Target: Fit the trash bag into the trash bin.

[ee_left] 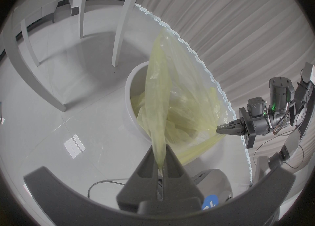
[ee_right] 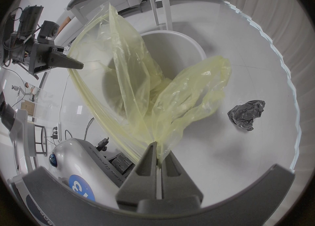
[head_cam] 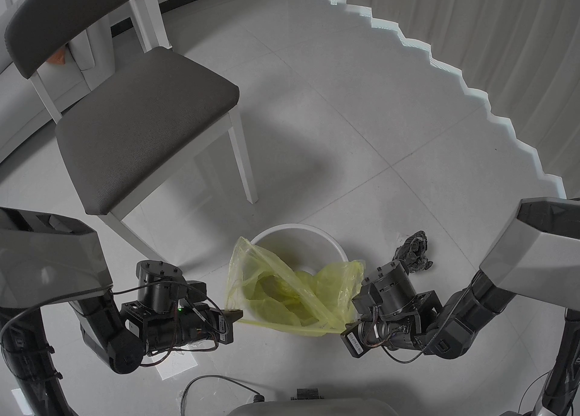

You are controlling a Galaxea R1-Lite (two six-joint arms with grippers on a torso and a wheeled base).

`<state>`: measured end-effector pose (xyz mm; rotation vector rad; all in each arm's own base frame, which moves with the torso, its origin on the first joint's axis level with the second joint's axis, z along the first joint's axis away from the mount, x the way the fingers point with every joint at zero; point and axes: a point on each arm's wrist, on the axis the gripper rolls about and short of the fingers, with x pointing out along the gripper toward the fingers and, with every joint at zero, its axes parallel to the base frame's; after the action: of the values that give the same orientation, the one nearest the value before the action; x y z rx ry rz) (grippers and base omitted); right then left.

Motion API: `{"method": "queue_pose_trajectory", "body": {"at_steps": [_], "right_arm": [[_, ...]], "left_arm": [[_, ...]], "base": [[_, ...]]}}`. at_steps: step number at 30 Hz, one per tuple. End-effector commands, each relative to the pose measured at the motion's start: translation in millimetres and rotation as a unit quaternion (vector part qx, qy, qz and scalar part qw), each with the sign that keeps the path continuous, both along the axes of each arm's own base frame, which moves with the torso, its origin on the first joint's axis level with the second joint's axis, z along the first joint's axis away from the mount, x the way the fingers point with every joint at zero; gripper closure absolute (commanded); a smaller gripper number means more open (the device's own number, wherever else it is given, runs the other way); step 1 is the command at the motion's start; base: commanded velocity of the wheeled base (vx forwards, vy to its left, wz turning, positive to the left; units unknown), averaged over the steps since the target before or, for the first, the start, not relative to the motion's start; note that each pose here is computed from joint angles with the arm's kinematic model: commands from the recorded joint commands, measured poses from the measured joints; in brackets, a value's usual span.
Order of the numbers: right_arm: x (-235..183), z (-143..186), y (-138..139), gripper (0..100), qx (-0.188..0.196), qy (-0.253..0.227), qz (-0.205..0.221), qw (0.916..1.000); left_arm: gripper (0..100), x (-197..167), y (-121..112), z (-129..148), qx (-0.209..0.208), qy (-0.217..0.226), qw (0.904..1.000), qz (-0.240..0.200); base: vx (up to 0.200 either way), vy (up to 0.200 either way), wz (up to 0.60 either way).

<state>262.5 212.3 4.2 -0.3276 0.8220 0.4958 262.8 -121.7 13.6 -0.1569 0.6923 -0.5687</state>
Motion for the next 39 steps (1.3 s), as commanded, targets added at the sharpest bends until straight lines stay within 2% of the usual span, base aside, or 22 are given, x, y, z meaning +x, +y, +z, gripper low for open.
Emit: {"method": "queue_pose_trajectory", "body": {"at_steps": [1, 19, 28, 39], "right_arm": [[5, -13, -3, 100, -0.01, 0.01, -0.002, 0.9999], [21, -35, 1, 100, -0.005, 0.023, 0.003, 0.9997], [31, -44, 9, 100, -0.001, 0.025, 0.008, 0.9997], [40, -53, 10, 100, -0.008, 0.038, 0.006, 0.9992]], "left_arm": [[100, 5, 0, -14, 0.018, 0.002, 0.9998, -0.005], [100, 16, -8, -25, 0.025, 0.003, 0.9996, -0.014], [100, 24, -8, -31, 0.037, 0.025, 0.999, -0.01], [100, 38, -11, -44, 0.049, 0.029, 0.9983, -0.012]], "base": [[0.0, 0.0, 0.0], [0.0, 0.0, 0.0], [0.0, 0.0, 0.0], [0.0, 0.0, 0.0]]}}
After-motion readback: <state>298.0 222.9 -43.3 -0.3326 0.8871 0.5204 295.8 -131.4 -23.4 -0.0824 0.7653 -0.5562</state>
